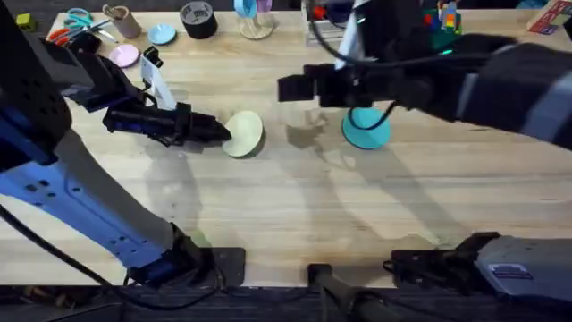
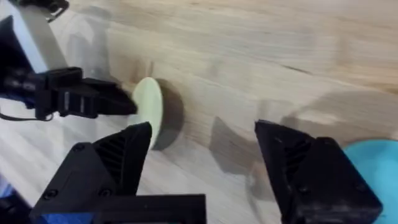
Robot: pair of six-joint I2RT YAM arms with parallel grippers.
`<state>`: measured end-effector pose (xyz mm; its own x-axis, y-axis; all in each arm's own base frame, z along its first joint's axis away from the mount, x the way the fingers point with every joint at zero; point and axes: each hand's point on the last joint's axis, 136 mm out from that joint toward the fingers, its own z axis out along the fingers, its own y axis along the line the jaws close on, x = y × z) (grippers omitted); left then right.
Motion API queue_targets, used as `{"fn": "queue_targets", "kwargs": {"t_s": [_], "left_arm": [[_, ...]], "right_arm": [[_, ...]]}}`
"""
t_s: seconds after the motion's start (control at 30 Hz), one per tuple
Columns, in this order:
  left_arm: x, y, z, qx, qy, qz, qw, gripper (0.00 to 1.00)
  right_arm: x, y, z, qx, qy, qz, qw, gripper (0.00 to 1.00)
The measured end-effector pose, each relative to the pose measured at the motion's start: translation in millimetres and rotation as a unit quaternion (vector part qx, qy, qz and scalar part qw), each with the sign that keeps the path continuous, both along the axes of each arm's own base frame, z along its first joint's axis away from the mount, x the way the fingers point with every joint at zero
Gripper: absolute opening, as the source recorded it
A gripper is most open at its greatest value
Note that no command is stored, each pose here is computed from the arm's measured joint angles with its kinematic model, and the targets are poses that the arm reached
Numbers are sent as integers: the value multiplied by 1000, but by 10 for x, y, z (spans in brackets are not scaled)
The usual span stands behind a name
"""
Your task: Pick up the plates from the table one by one and place each into a slot on the dish rack.
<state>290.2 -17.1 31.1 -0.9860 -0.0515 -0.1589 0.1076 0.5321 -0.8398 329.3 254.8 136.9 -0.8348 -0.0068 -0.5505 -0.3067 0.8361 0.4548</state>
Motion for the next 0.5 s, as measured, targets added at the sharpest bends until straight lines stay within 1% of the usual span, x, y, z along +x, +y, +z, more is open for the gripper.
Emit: {"fn": "queue_targets", "kwargs": {"t_s": [0.17,0.3,0.5], "left_arm": [[0,0,-1,0,0,0,1000,41],[1,0,-1,0,0,0,1000,41],[7,2,-3,-1,6,5,1000,41]], "right_arm": [[-7,356,-127,43,17,19,999,995],[-45,593,-262,73,42,30,996,995],[-149,807,-453,93,78,43,992,995]]}}
